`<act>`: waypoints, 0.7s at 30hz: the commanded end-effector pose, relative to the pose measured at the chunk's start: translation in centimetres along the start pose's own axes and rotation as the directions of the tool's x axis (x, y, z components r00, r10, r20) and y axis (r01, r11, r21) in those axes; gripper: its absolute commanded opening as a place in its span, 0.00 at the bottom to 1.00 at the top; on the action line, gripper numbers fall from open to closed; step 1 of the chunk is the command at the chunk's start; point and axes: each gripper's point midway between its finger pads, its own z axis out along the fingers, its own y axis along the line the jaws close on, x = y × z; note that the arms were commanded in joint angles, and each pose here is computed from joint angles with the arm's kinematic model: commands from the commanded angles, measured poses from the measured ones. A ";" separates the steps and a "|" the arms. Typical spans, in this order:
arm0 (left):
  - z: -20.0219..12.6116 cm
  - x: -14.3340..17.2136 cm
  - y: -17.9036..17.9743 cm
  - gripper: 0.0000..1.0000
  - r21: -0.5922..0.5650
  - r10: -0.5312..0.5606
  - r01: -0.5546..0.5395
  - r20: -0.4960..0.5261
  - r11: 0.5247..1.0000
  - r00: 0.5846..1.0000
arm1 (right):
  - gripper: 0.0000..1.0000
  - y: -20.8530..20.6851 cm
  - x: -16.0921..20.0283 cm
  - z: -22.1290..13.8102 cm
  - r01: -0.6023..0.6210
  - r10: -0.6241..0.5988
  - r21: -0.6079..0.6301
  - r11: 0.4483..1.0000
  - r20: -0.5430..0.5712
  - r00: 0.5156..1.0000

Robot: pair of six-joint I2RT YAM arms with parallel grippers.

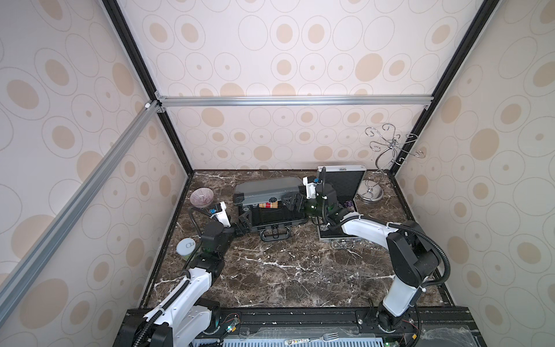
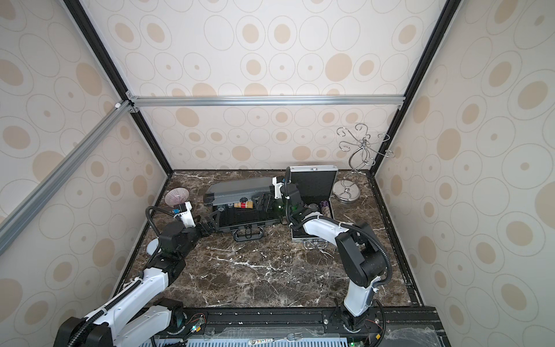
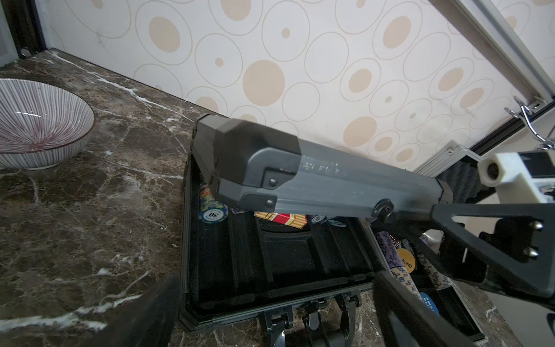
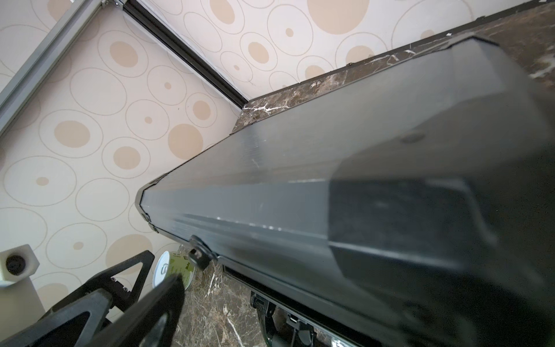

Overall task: Open the poker set cases
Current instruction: Open the case lid on the poker set case.

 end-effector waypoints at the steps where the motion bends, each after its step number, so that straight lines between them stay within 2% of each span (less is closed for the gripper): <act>1: 0.5 0.8 0.9 1.00 -0.049 0.056 -0.058 -0.038 0.997 0.998 | 0.99 1.9 -1.9 -0.1 0.057 -0.055 -0.039 0.998 0.042 0.998; 11: 4.5 4.5 3.0 0.92 -0.141 0.108 -0.150 -0.269 0.979 0.957 | 0.99 2.7 -3.3 0.5 0.087 -0.085 -0.037 0.996 0.058 0.995; 18: 6.8 5.6 4.4 0.85 -0.190 0.099 -0.165 -0.314 0.968 0.944 | 0.99 3.2 -4.3 0.8 0.096 -0.092 -0.043 0.994 0.076 0.993; 21: 7.7 6.5 5.3 0.79 -0.214 0.091 -0.173 -0.346 0.961 0.934 | 0.99 3.5 -4.8 1.0 0.103 -0.099 -0.049 0.993 0.084 0.992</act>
